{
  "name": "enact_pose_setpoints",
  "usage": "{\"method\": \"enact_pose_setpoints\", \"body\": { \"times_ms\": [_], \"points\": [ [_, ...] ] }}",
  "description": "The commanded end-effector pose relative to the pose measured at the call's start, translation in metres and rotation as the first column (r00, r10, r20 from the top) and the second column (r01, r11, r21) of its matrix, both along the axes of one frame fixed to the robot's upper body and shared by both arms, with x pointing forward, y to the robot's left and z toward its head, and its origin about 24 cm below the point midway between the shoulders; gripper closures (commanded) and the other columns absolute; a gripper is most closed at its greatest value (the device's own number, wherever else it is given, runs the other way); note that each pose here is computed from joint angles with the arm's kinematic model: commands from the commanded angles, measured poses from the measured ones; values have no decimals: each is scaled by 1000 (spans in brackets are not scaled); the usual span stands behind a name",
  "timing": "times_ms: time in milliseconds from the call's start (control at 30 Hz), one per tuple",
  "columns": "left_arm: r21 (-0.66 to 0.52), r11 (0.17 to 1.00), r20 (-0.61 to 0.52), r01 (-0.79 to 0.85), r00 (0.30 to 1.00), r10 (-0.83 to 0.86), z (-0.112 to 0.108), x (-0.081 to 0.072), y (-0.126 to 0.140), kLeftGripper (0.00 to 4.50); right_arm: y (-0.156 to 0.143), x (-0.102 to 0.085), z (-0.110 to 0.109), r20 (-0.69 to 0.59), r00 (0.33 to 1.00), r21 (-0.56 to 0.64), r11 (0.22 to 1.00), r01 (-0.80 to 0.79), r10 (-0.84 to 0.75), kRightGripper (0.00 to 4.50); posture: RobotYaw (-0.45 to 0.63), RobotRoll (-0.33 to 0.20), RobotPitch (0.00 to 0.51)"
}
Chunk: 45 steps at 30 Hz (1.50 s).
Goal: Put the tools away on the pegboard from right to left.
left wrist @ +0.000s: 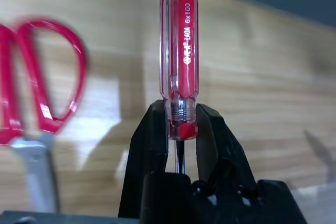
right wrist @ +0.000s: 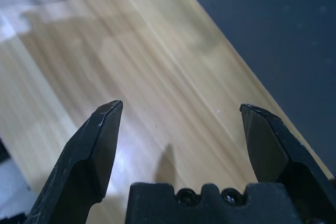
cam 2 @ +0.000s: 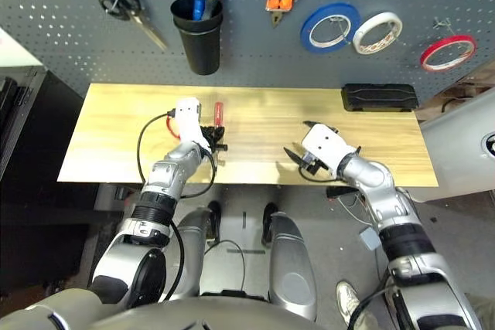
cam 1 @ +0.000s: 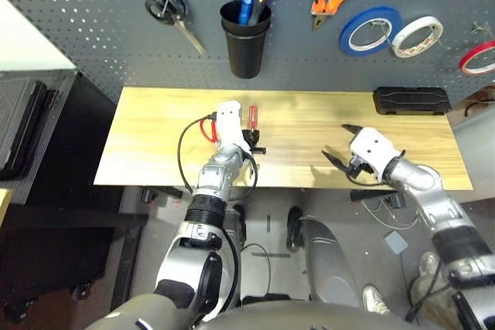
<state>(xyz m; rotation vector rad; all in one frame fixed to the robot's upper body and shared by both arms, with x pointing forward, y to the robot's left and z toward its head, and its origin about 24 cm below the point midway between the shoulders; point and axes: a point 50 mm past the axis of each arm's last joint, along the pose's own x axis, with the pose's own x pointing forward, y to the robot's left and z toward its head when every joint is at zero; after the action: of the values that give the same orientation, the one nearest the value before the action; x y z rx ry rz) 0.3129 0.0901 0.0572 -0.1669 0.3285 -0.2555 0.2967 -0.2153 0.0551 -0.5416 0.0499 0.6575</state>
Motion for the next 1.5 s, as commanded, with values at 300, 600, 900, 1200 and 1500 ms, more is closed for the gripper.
{"method": "enact_pose_setpoints", "body": {
  "times_ms": [300, 600, 900, 1200, 1500],
  "points": [
    [-105, 992, 210, -75, 973, 96, 33, -32, 21, 3711, -14, 9, -4, -6, 999, 213, 976, 52, -52, 0, 291, 0, 289],
    [-183, 978, 374, -96, 913, 160, 64, -49, 38, 3711, -20, 22, 3, 9, 996, 253, 964, 80, -85, 0, 320, 0, 279],
    [-175, 984, 558, 8, 825, 92, 114, -54, 34, 3711, -23, 10, 26, 155, 986, 316, 943, -104, 57, 0, 339, 0, 275],
    [-167, 980, 693, 109, 720, 38, 175, -49, 31, 3711, -46, -4, 69, 244, 957, 388, 889, -243, 155, 0, 279, 0, 262],
    [-131, 985, 745, 114, 667, 22, 209, -36, 37, 3711, -57, -14, 111, 239, 943, 457, 831, -318, 230, 0, 232, 0, 247]
  ]
}}
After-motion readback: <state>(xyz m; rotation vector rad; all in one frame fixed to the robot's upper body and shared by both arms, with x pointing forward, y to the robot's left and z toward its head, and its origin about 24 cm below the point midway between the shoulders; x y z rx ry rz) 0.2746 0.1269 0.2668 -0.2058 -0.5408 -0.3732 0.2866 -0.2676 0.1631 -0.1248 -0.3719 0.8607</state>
